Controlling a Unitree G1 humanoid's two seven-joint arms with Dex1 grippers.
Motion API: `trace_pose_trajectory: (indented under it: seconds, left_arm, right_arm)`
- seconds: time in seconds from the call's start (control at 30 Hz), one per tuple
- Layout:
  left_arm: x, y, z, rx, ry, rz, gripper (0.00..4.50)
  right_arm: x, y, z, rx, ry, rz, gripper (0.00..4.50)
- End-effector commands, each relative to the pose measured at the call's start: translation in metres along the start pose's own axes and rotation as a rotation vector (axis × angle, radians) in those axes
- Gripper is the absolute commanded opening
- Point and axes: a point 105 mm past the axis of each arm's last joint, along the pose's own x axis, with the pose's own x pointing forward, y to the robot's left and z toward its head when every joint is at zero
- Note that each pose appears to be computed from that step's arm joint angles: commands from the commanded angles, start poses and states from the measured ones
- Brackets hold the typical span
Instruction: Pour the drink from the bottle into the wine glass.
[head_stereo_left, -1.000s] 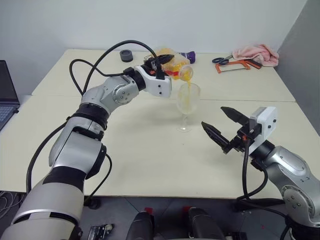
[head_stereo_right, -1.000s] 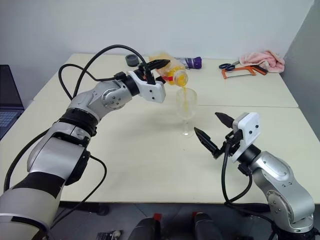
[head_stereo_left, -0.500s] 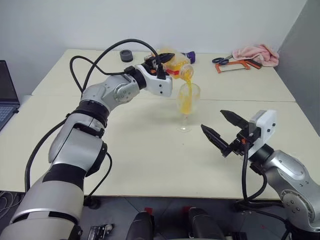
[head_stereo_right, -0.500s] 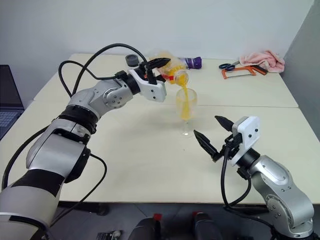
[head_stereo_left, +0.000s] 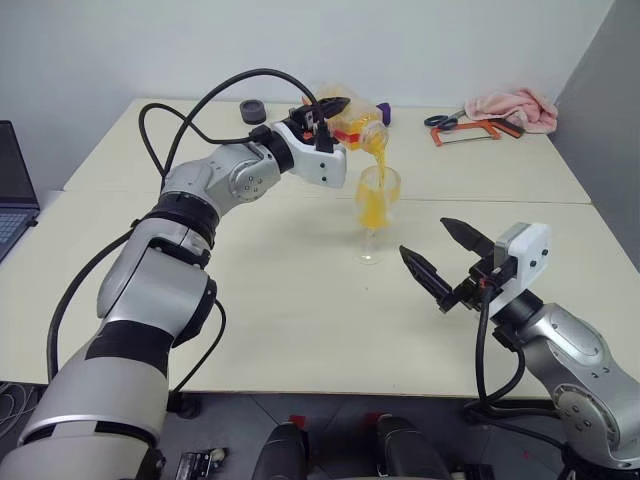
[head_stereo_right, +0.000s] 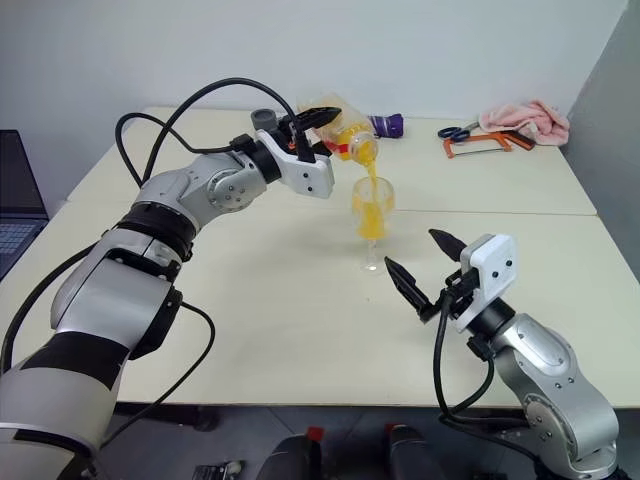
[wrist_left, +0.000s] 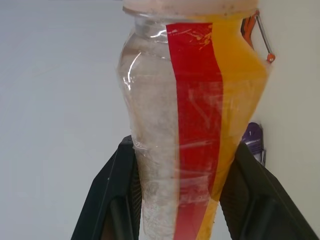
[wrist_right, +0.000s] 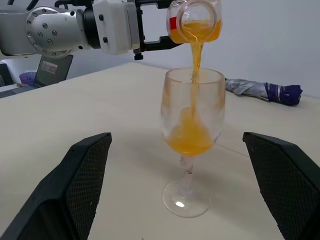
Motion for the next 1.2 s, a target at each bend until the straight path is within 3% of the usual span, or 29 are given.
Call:
trace_pose_trajectory:
  seconds: [0.03,1.2]
  left_arm:
    - [0.006,0.026,0.005,0.035,-0.023,0.075,1.69]
    - [0.009,0.029,0.005,0.074,-0.019,0.077,1.69]
  right_arm:
    - [-0.002,0.011,0.013,-0.024,-0.054,0.041,4.5]
    - [-0.003,0.023,0.005,-0.001,-0.01,0.104,4.5]
